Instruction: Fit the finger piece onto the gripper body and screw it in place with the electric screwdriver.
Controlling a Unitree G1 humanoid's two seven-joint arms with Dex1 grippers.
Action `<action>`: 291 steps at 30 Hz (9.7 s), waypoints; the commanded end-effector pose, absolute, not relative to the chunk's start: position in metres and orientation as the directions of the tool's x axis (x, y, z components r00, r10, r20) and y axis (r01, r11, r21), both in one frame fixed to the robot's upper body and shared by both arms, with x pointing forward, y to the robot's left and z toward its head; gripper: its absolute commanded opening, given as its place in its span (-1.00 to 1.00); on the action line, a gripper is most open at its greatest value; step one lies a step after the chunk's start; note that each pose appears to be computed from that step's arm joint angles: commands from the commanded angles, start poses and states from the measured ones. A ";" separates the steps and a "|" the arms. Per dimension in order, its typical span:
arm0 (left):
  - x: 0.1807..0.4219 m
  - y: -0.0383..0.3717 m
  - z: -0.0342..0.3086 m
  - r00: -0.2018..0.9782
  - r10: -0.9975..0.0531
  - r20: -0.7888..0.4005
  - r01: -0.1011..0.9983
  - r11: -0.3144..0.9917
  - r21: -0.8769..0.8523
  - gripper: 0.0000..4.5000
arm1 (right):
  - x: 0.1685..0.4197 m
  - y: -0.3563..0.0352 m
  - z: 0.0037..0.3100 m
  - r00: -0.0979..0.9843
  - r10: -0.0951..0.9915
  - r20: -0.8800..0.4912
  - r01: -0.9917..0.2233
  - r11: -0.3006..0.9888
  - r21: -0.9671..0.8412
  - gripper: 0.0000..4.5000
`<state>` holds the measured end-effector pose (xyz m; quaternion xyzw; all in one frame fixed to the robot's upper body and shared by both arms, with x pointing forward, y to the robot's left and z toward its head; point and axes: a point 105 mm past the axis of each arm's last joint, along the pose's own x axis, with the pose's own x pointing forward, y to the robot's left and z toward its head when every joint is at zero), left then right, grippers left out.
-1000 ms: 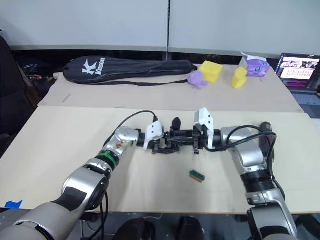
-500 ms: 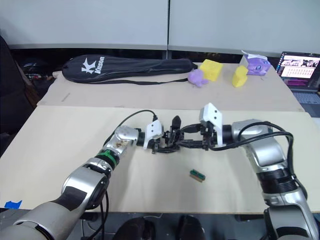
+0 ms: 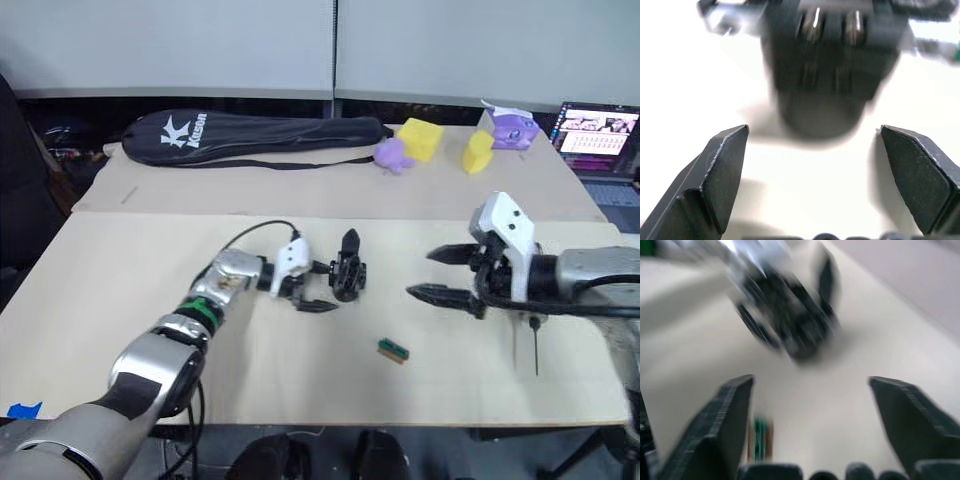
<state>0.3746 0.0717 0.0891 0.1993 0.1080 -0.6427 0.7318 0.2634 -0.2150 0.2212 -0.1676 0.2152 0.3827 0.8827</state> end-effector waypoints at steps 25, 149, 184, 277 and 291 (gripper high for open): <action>0.257 0.072 0.288 -0.219 -0.960 -0.173 0.939 -0.255 0.229 1.00 | 0.308 -0.389 0.164 0.749 -0.053 -0.661 0.029 0.998 -0.047 0.99; 0.282 0.053 0.113 -0.258 -0.928 -0.268 0.949 -0.296 0.112 1.00 | 0.198 -0.156 0.193 0.842 0.501 0.201 -0.464 0.862 -0.205 -0.15; 0.288 0.043 0.114 -0.227 -0.943 -0.242 0.943 -0.275 0.187 1.00 | 0.197 -0.153 0.200 0.845 0.488 0.218 -0.452 0.871 -0.195 -0.15; 0.288 0.031 0.111 -0.239 -0.940 -0.244 0.937 -0.289 0.197 1.00 | 0.199 -0.152 0.198 0.862 0.472 0.188 -0.441 0.879 -0.183 -0.15; 0.284 0.017 0.094 -0.246 -0.938 -0.245 0.946 -0.287 0.151 1.00 | 0.200 -0.151 0.200 0.857 0.477 0.194 -0.446 0.876 -0.185 -0.15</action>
